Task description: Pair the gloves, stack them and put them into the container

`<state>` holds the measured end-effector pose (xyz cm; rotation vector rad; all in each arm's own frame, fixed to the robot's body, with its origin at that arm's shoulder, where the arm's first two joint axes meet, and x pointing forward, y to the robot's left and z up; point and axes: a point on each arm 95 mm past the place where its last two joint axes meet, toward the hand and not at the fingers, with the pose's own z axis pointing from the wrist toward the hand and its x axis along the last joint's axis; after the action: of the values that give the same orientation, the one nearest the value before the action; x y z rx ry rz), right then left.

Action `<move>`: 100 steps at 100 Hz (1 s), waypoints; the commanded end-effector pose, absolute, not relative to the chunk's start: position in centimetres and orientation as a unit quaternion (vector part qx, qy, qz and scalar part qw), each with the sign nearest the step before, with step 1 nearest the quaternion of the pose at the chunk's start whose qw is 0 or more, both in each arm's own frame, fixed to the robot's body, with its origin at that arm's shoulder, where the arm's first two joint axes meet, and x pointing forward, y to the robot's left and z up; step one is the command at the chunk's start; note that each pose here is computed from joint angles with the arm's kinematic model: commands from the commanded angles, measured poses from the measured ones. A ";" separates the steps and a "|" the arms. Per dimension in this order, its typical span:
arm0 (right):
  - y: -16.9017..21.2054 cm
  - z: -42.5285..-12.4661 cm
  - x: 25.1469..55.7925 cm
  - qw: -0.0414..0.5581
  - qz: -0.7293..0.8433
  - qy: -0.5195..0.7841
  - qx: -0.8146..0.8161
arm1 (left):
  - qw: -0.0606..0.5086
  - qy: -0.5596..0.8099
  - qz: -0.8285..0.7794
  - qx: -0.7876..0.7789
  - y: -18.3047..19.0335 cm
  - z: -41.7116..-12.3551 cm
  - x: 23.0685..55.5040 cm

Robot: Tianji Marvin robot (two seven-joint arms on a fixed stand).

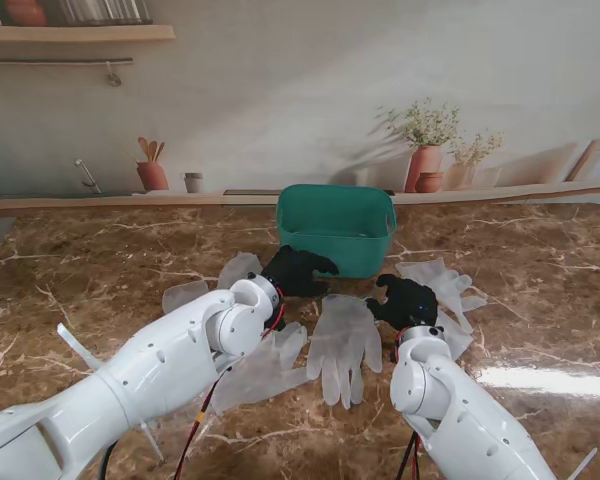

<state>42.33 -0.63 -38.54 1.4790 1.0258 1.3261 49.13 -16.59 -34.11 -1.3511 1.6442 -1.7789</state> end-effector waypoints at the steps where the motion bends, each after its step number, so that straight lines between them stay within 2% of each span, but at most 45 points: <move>1: -0.8 -38.2 41.5 0.437 0.541 0.412 0.589 | 0.185 0.582 -0.636 -0.472 -15.9 -33.7 48.6; 19: -0.8 -36.6 39.7 0.433 0.568 0.410 0.567 | 0.176 0.603 -0.639 -0.443 -13.2 -32.1 46.6; 53: 0.4 -35.5 37.0 0.419 0.599 0.411 0.545 | 0.146 0.674 -0.620 -0.374 -5.1 -31.2 40.4; 70: 0.8 -35.4 36.5 0.417 0.600 0.415 0.542 | 0.125 0.693 -0.603 -0.374 -1.6 -32.2 37.4; 100: 2.0 -35.5 36.1 0.406 0.598 0.423 0.546 | 0.136 0.716 -0.569 -0.381 3.0 -34.1 32.7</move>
<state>36.50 1.38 -34.96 1.3485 1.0413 1.5165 34.16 2.03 -32.61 -1.0863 2.0193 -1.7020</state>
